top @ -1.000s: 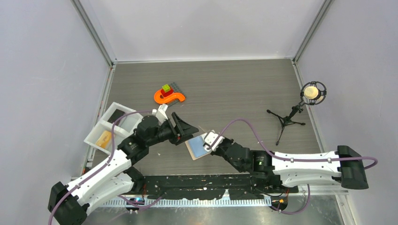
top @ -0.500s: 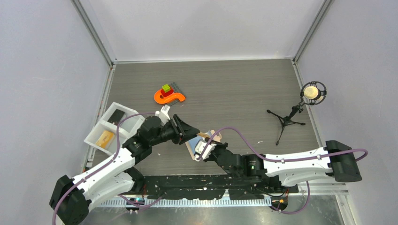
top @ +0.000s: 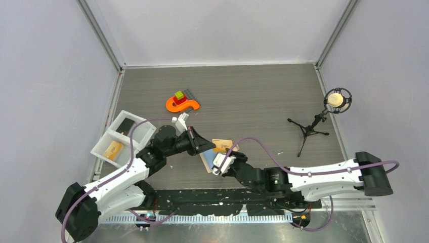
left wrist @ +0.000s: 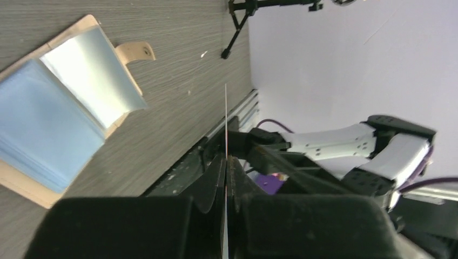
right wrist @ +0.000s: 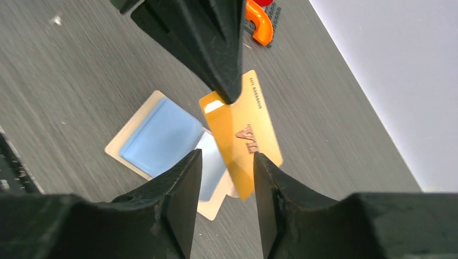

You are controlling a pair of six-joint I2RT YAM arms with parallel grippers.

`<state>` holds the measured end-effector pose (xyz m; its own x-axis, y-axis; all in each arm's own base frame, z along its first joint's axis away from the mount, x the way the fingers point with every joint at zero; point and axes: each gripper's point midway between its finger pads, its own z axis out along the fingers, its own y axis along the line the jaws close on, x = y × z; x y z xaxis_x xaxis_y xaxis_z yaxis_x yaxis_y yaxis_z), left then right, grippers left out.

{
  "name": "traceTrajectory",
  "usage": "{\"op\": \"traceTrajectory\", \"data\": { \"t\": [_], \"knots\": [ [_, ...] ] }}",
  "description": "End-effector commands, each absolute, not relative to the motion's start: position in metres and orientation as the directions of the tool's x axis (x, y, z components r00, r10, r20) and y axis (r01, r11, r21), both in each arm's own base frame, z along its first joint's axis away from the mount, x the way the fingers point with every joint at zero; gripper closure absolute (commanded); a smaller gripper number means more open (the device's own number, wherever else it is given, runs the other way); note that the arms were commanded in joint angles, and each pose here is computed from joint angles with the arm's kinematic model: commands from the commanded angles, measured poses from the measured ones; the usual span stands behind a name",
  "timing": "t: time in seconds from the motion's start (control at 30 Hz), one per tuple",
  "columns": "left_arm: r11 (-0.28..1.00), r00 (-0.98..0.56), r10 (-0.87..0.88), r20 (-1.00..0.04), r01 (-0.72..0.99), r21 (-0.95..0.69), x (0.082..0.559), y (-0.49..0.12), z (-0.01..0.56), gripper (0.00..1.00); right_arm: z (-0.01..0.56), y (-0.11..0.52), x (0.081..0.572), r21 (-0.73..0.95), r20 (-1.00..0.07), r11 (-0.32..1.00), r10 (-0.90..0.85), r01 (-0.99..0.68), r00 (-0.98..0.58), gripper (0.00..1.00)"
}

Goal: Take the credit cards out of the card holder
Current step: Place the credit card in the storage box.

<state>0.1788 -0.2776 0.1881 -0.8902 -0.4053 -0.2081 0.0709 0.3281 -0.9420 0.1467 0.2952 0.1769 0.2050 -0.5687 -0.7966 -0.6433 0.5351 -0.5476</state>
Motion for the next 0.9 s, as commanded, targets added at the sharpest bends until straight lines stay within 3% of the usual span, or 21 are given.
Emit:
{"op": "traceTrajectory", "data": {
  "t": [0.0, 0.2, 0.4, 0.63, 0.7, 0.8, 0.87],
  "knots": [
    [0.381, -0.842, -0.303, -0.447, 0.323, -0.866, 0.183, -0.279, 0.202, 1.0, 0.196, 0.289, 0.135, -0.349, -0.911, 0.597, -0.397, -0.722, 0.111, 0.51],
    [0.44, -0.784, -0.24, -0.572, 0.437, -0.784, 0.183, -0.271, 0.196, 1.0, 0.214, 0.258, 0.139, -0.165, -0.977, 0.683, -0.212, -0.712, 0.023, 0.5],
    [0.449, -0.749, -0.24, -0.618, 0.479, -0.755, 0.182, -0.265, 0.197, 1.0, 0.214, 0.242, 0.153, -0.099, -0.985, 0.712, -0.171, -0.695, -0.035, 0.51],
    [0.475, -0.739, -0.068, -0.67, 0.567, -0.673, 0.164, -0.259, 0.199, 1.0, 0.215, 0.258, 0.149, -0.074, -0.971, 0.591, -0.228, -0.803, -0.079, 0.51],
    [0.526, -0.732, -0.083, -0.676, 0.544, -0.653, 0.168, -0.251, 0.197, 1.0, 0.221, 0.26, 0.152, -0.042, -0.968, 0.576, -0.226, -0.816, -0.109, 0.52],
    [0.683, -0.733, -0.21, -0.647, 0.364, -0.633, 0.188, -0.217, 0.184, 1.0, 0.228, 0.261, 0.158, 0.044, -0.971, 0.582, -0.167, -0.812, -0.172, 0.52],
    [0.699, -0.711, -0.303, -0.635, 0.287, -0.655, 0.195, -0.199, 0.187, 1.0, 0.232, 0.263, 0.159, 0.087, -0.971, 0.582, -0.131, -0.809, -0.198, 0.52]
  ]
}}
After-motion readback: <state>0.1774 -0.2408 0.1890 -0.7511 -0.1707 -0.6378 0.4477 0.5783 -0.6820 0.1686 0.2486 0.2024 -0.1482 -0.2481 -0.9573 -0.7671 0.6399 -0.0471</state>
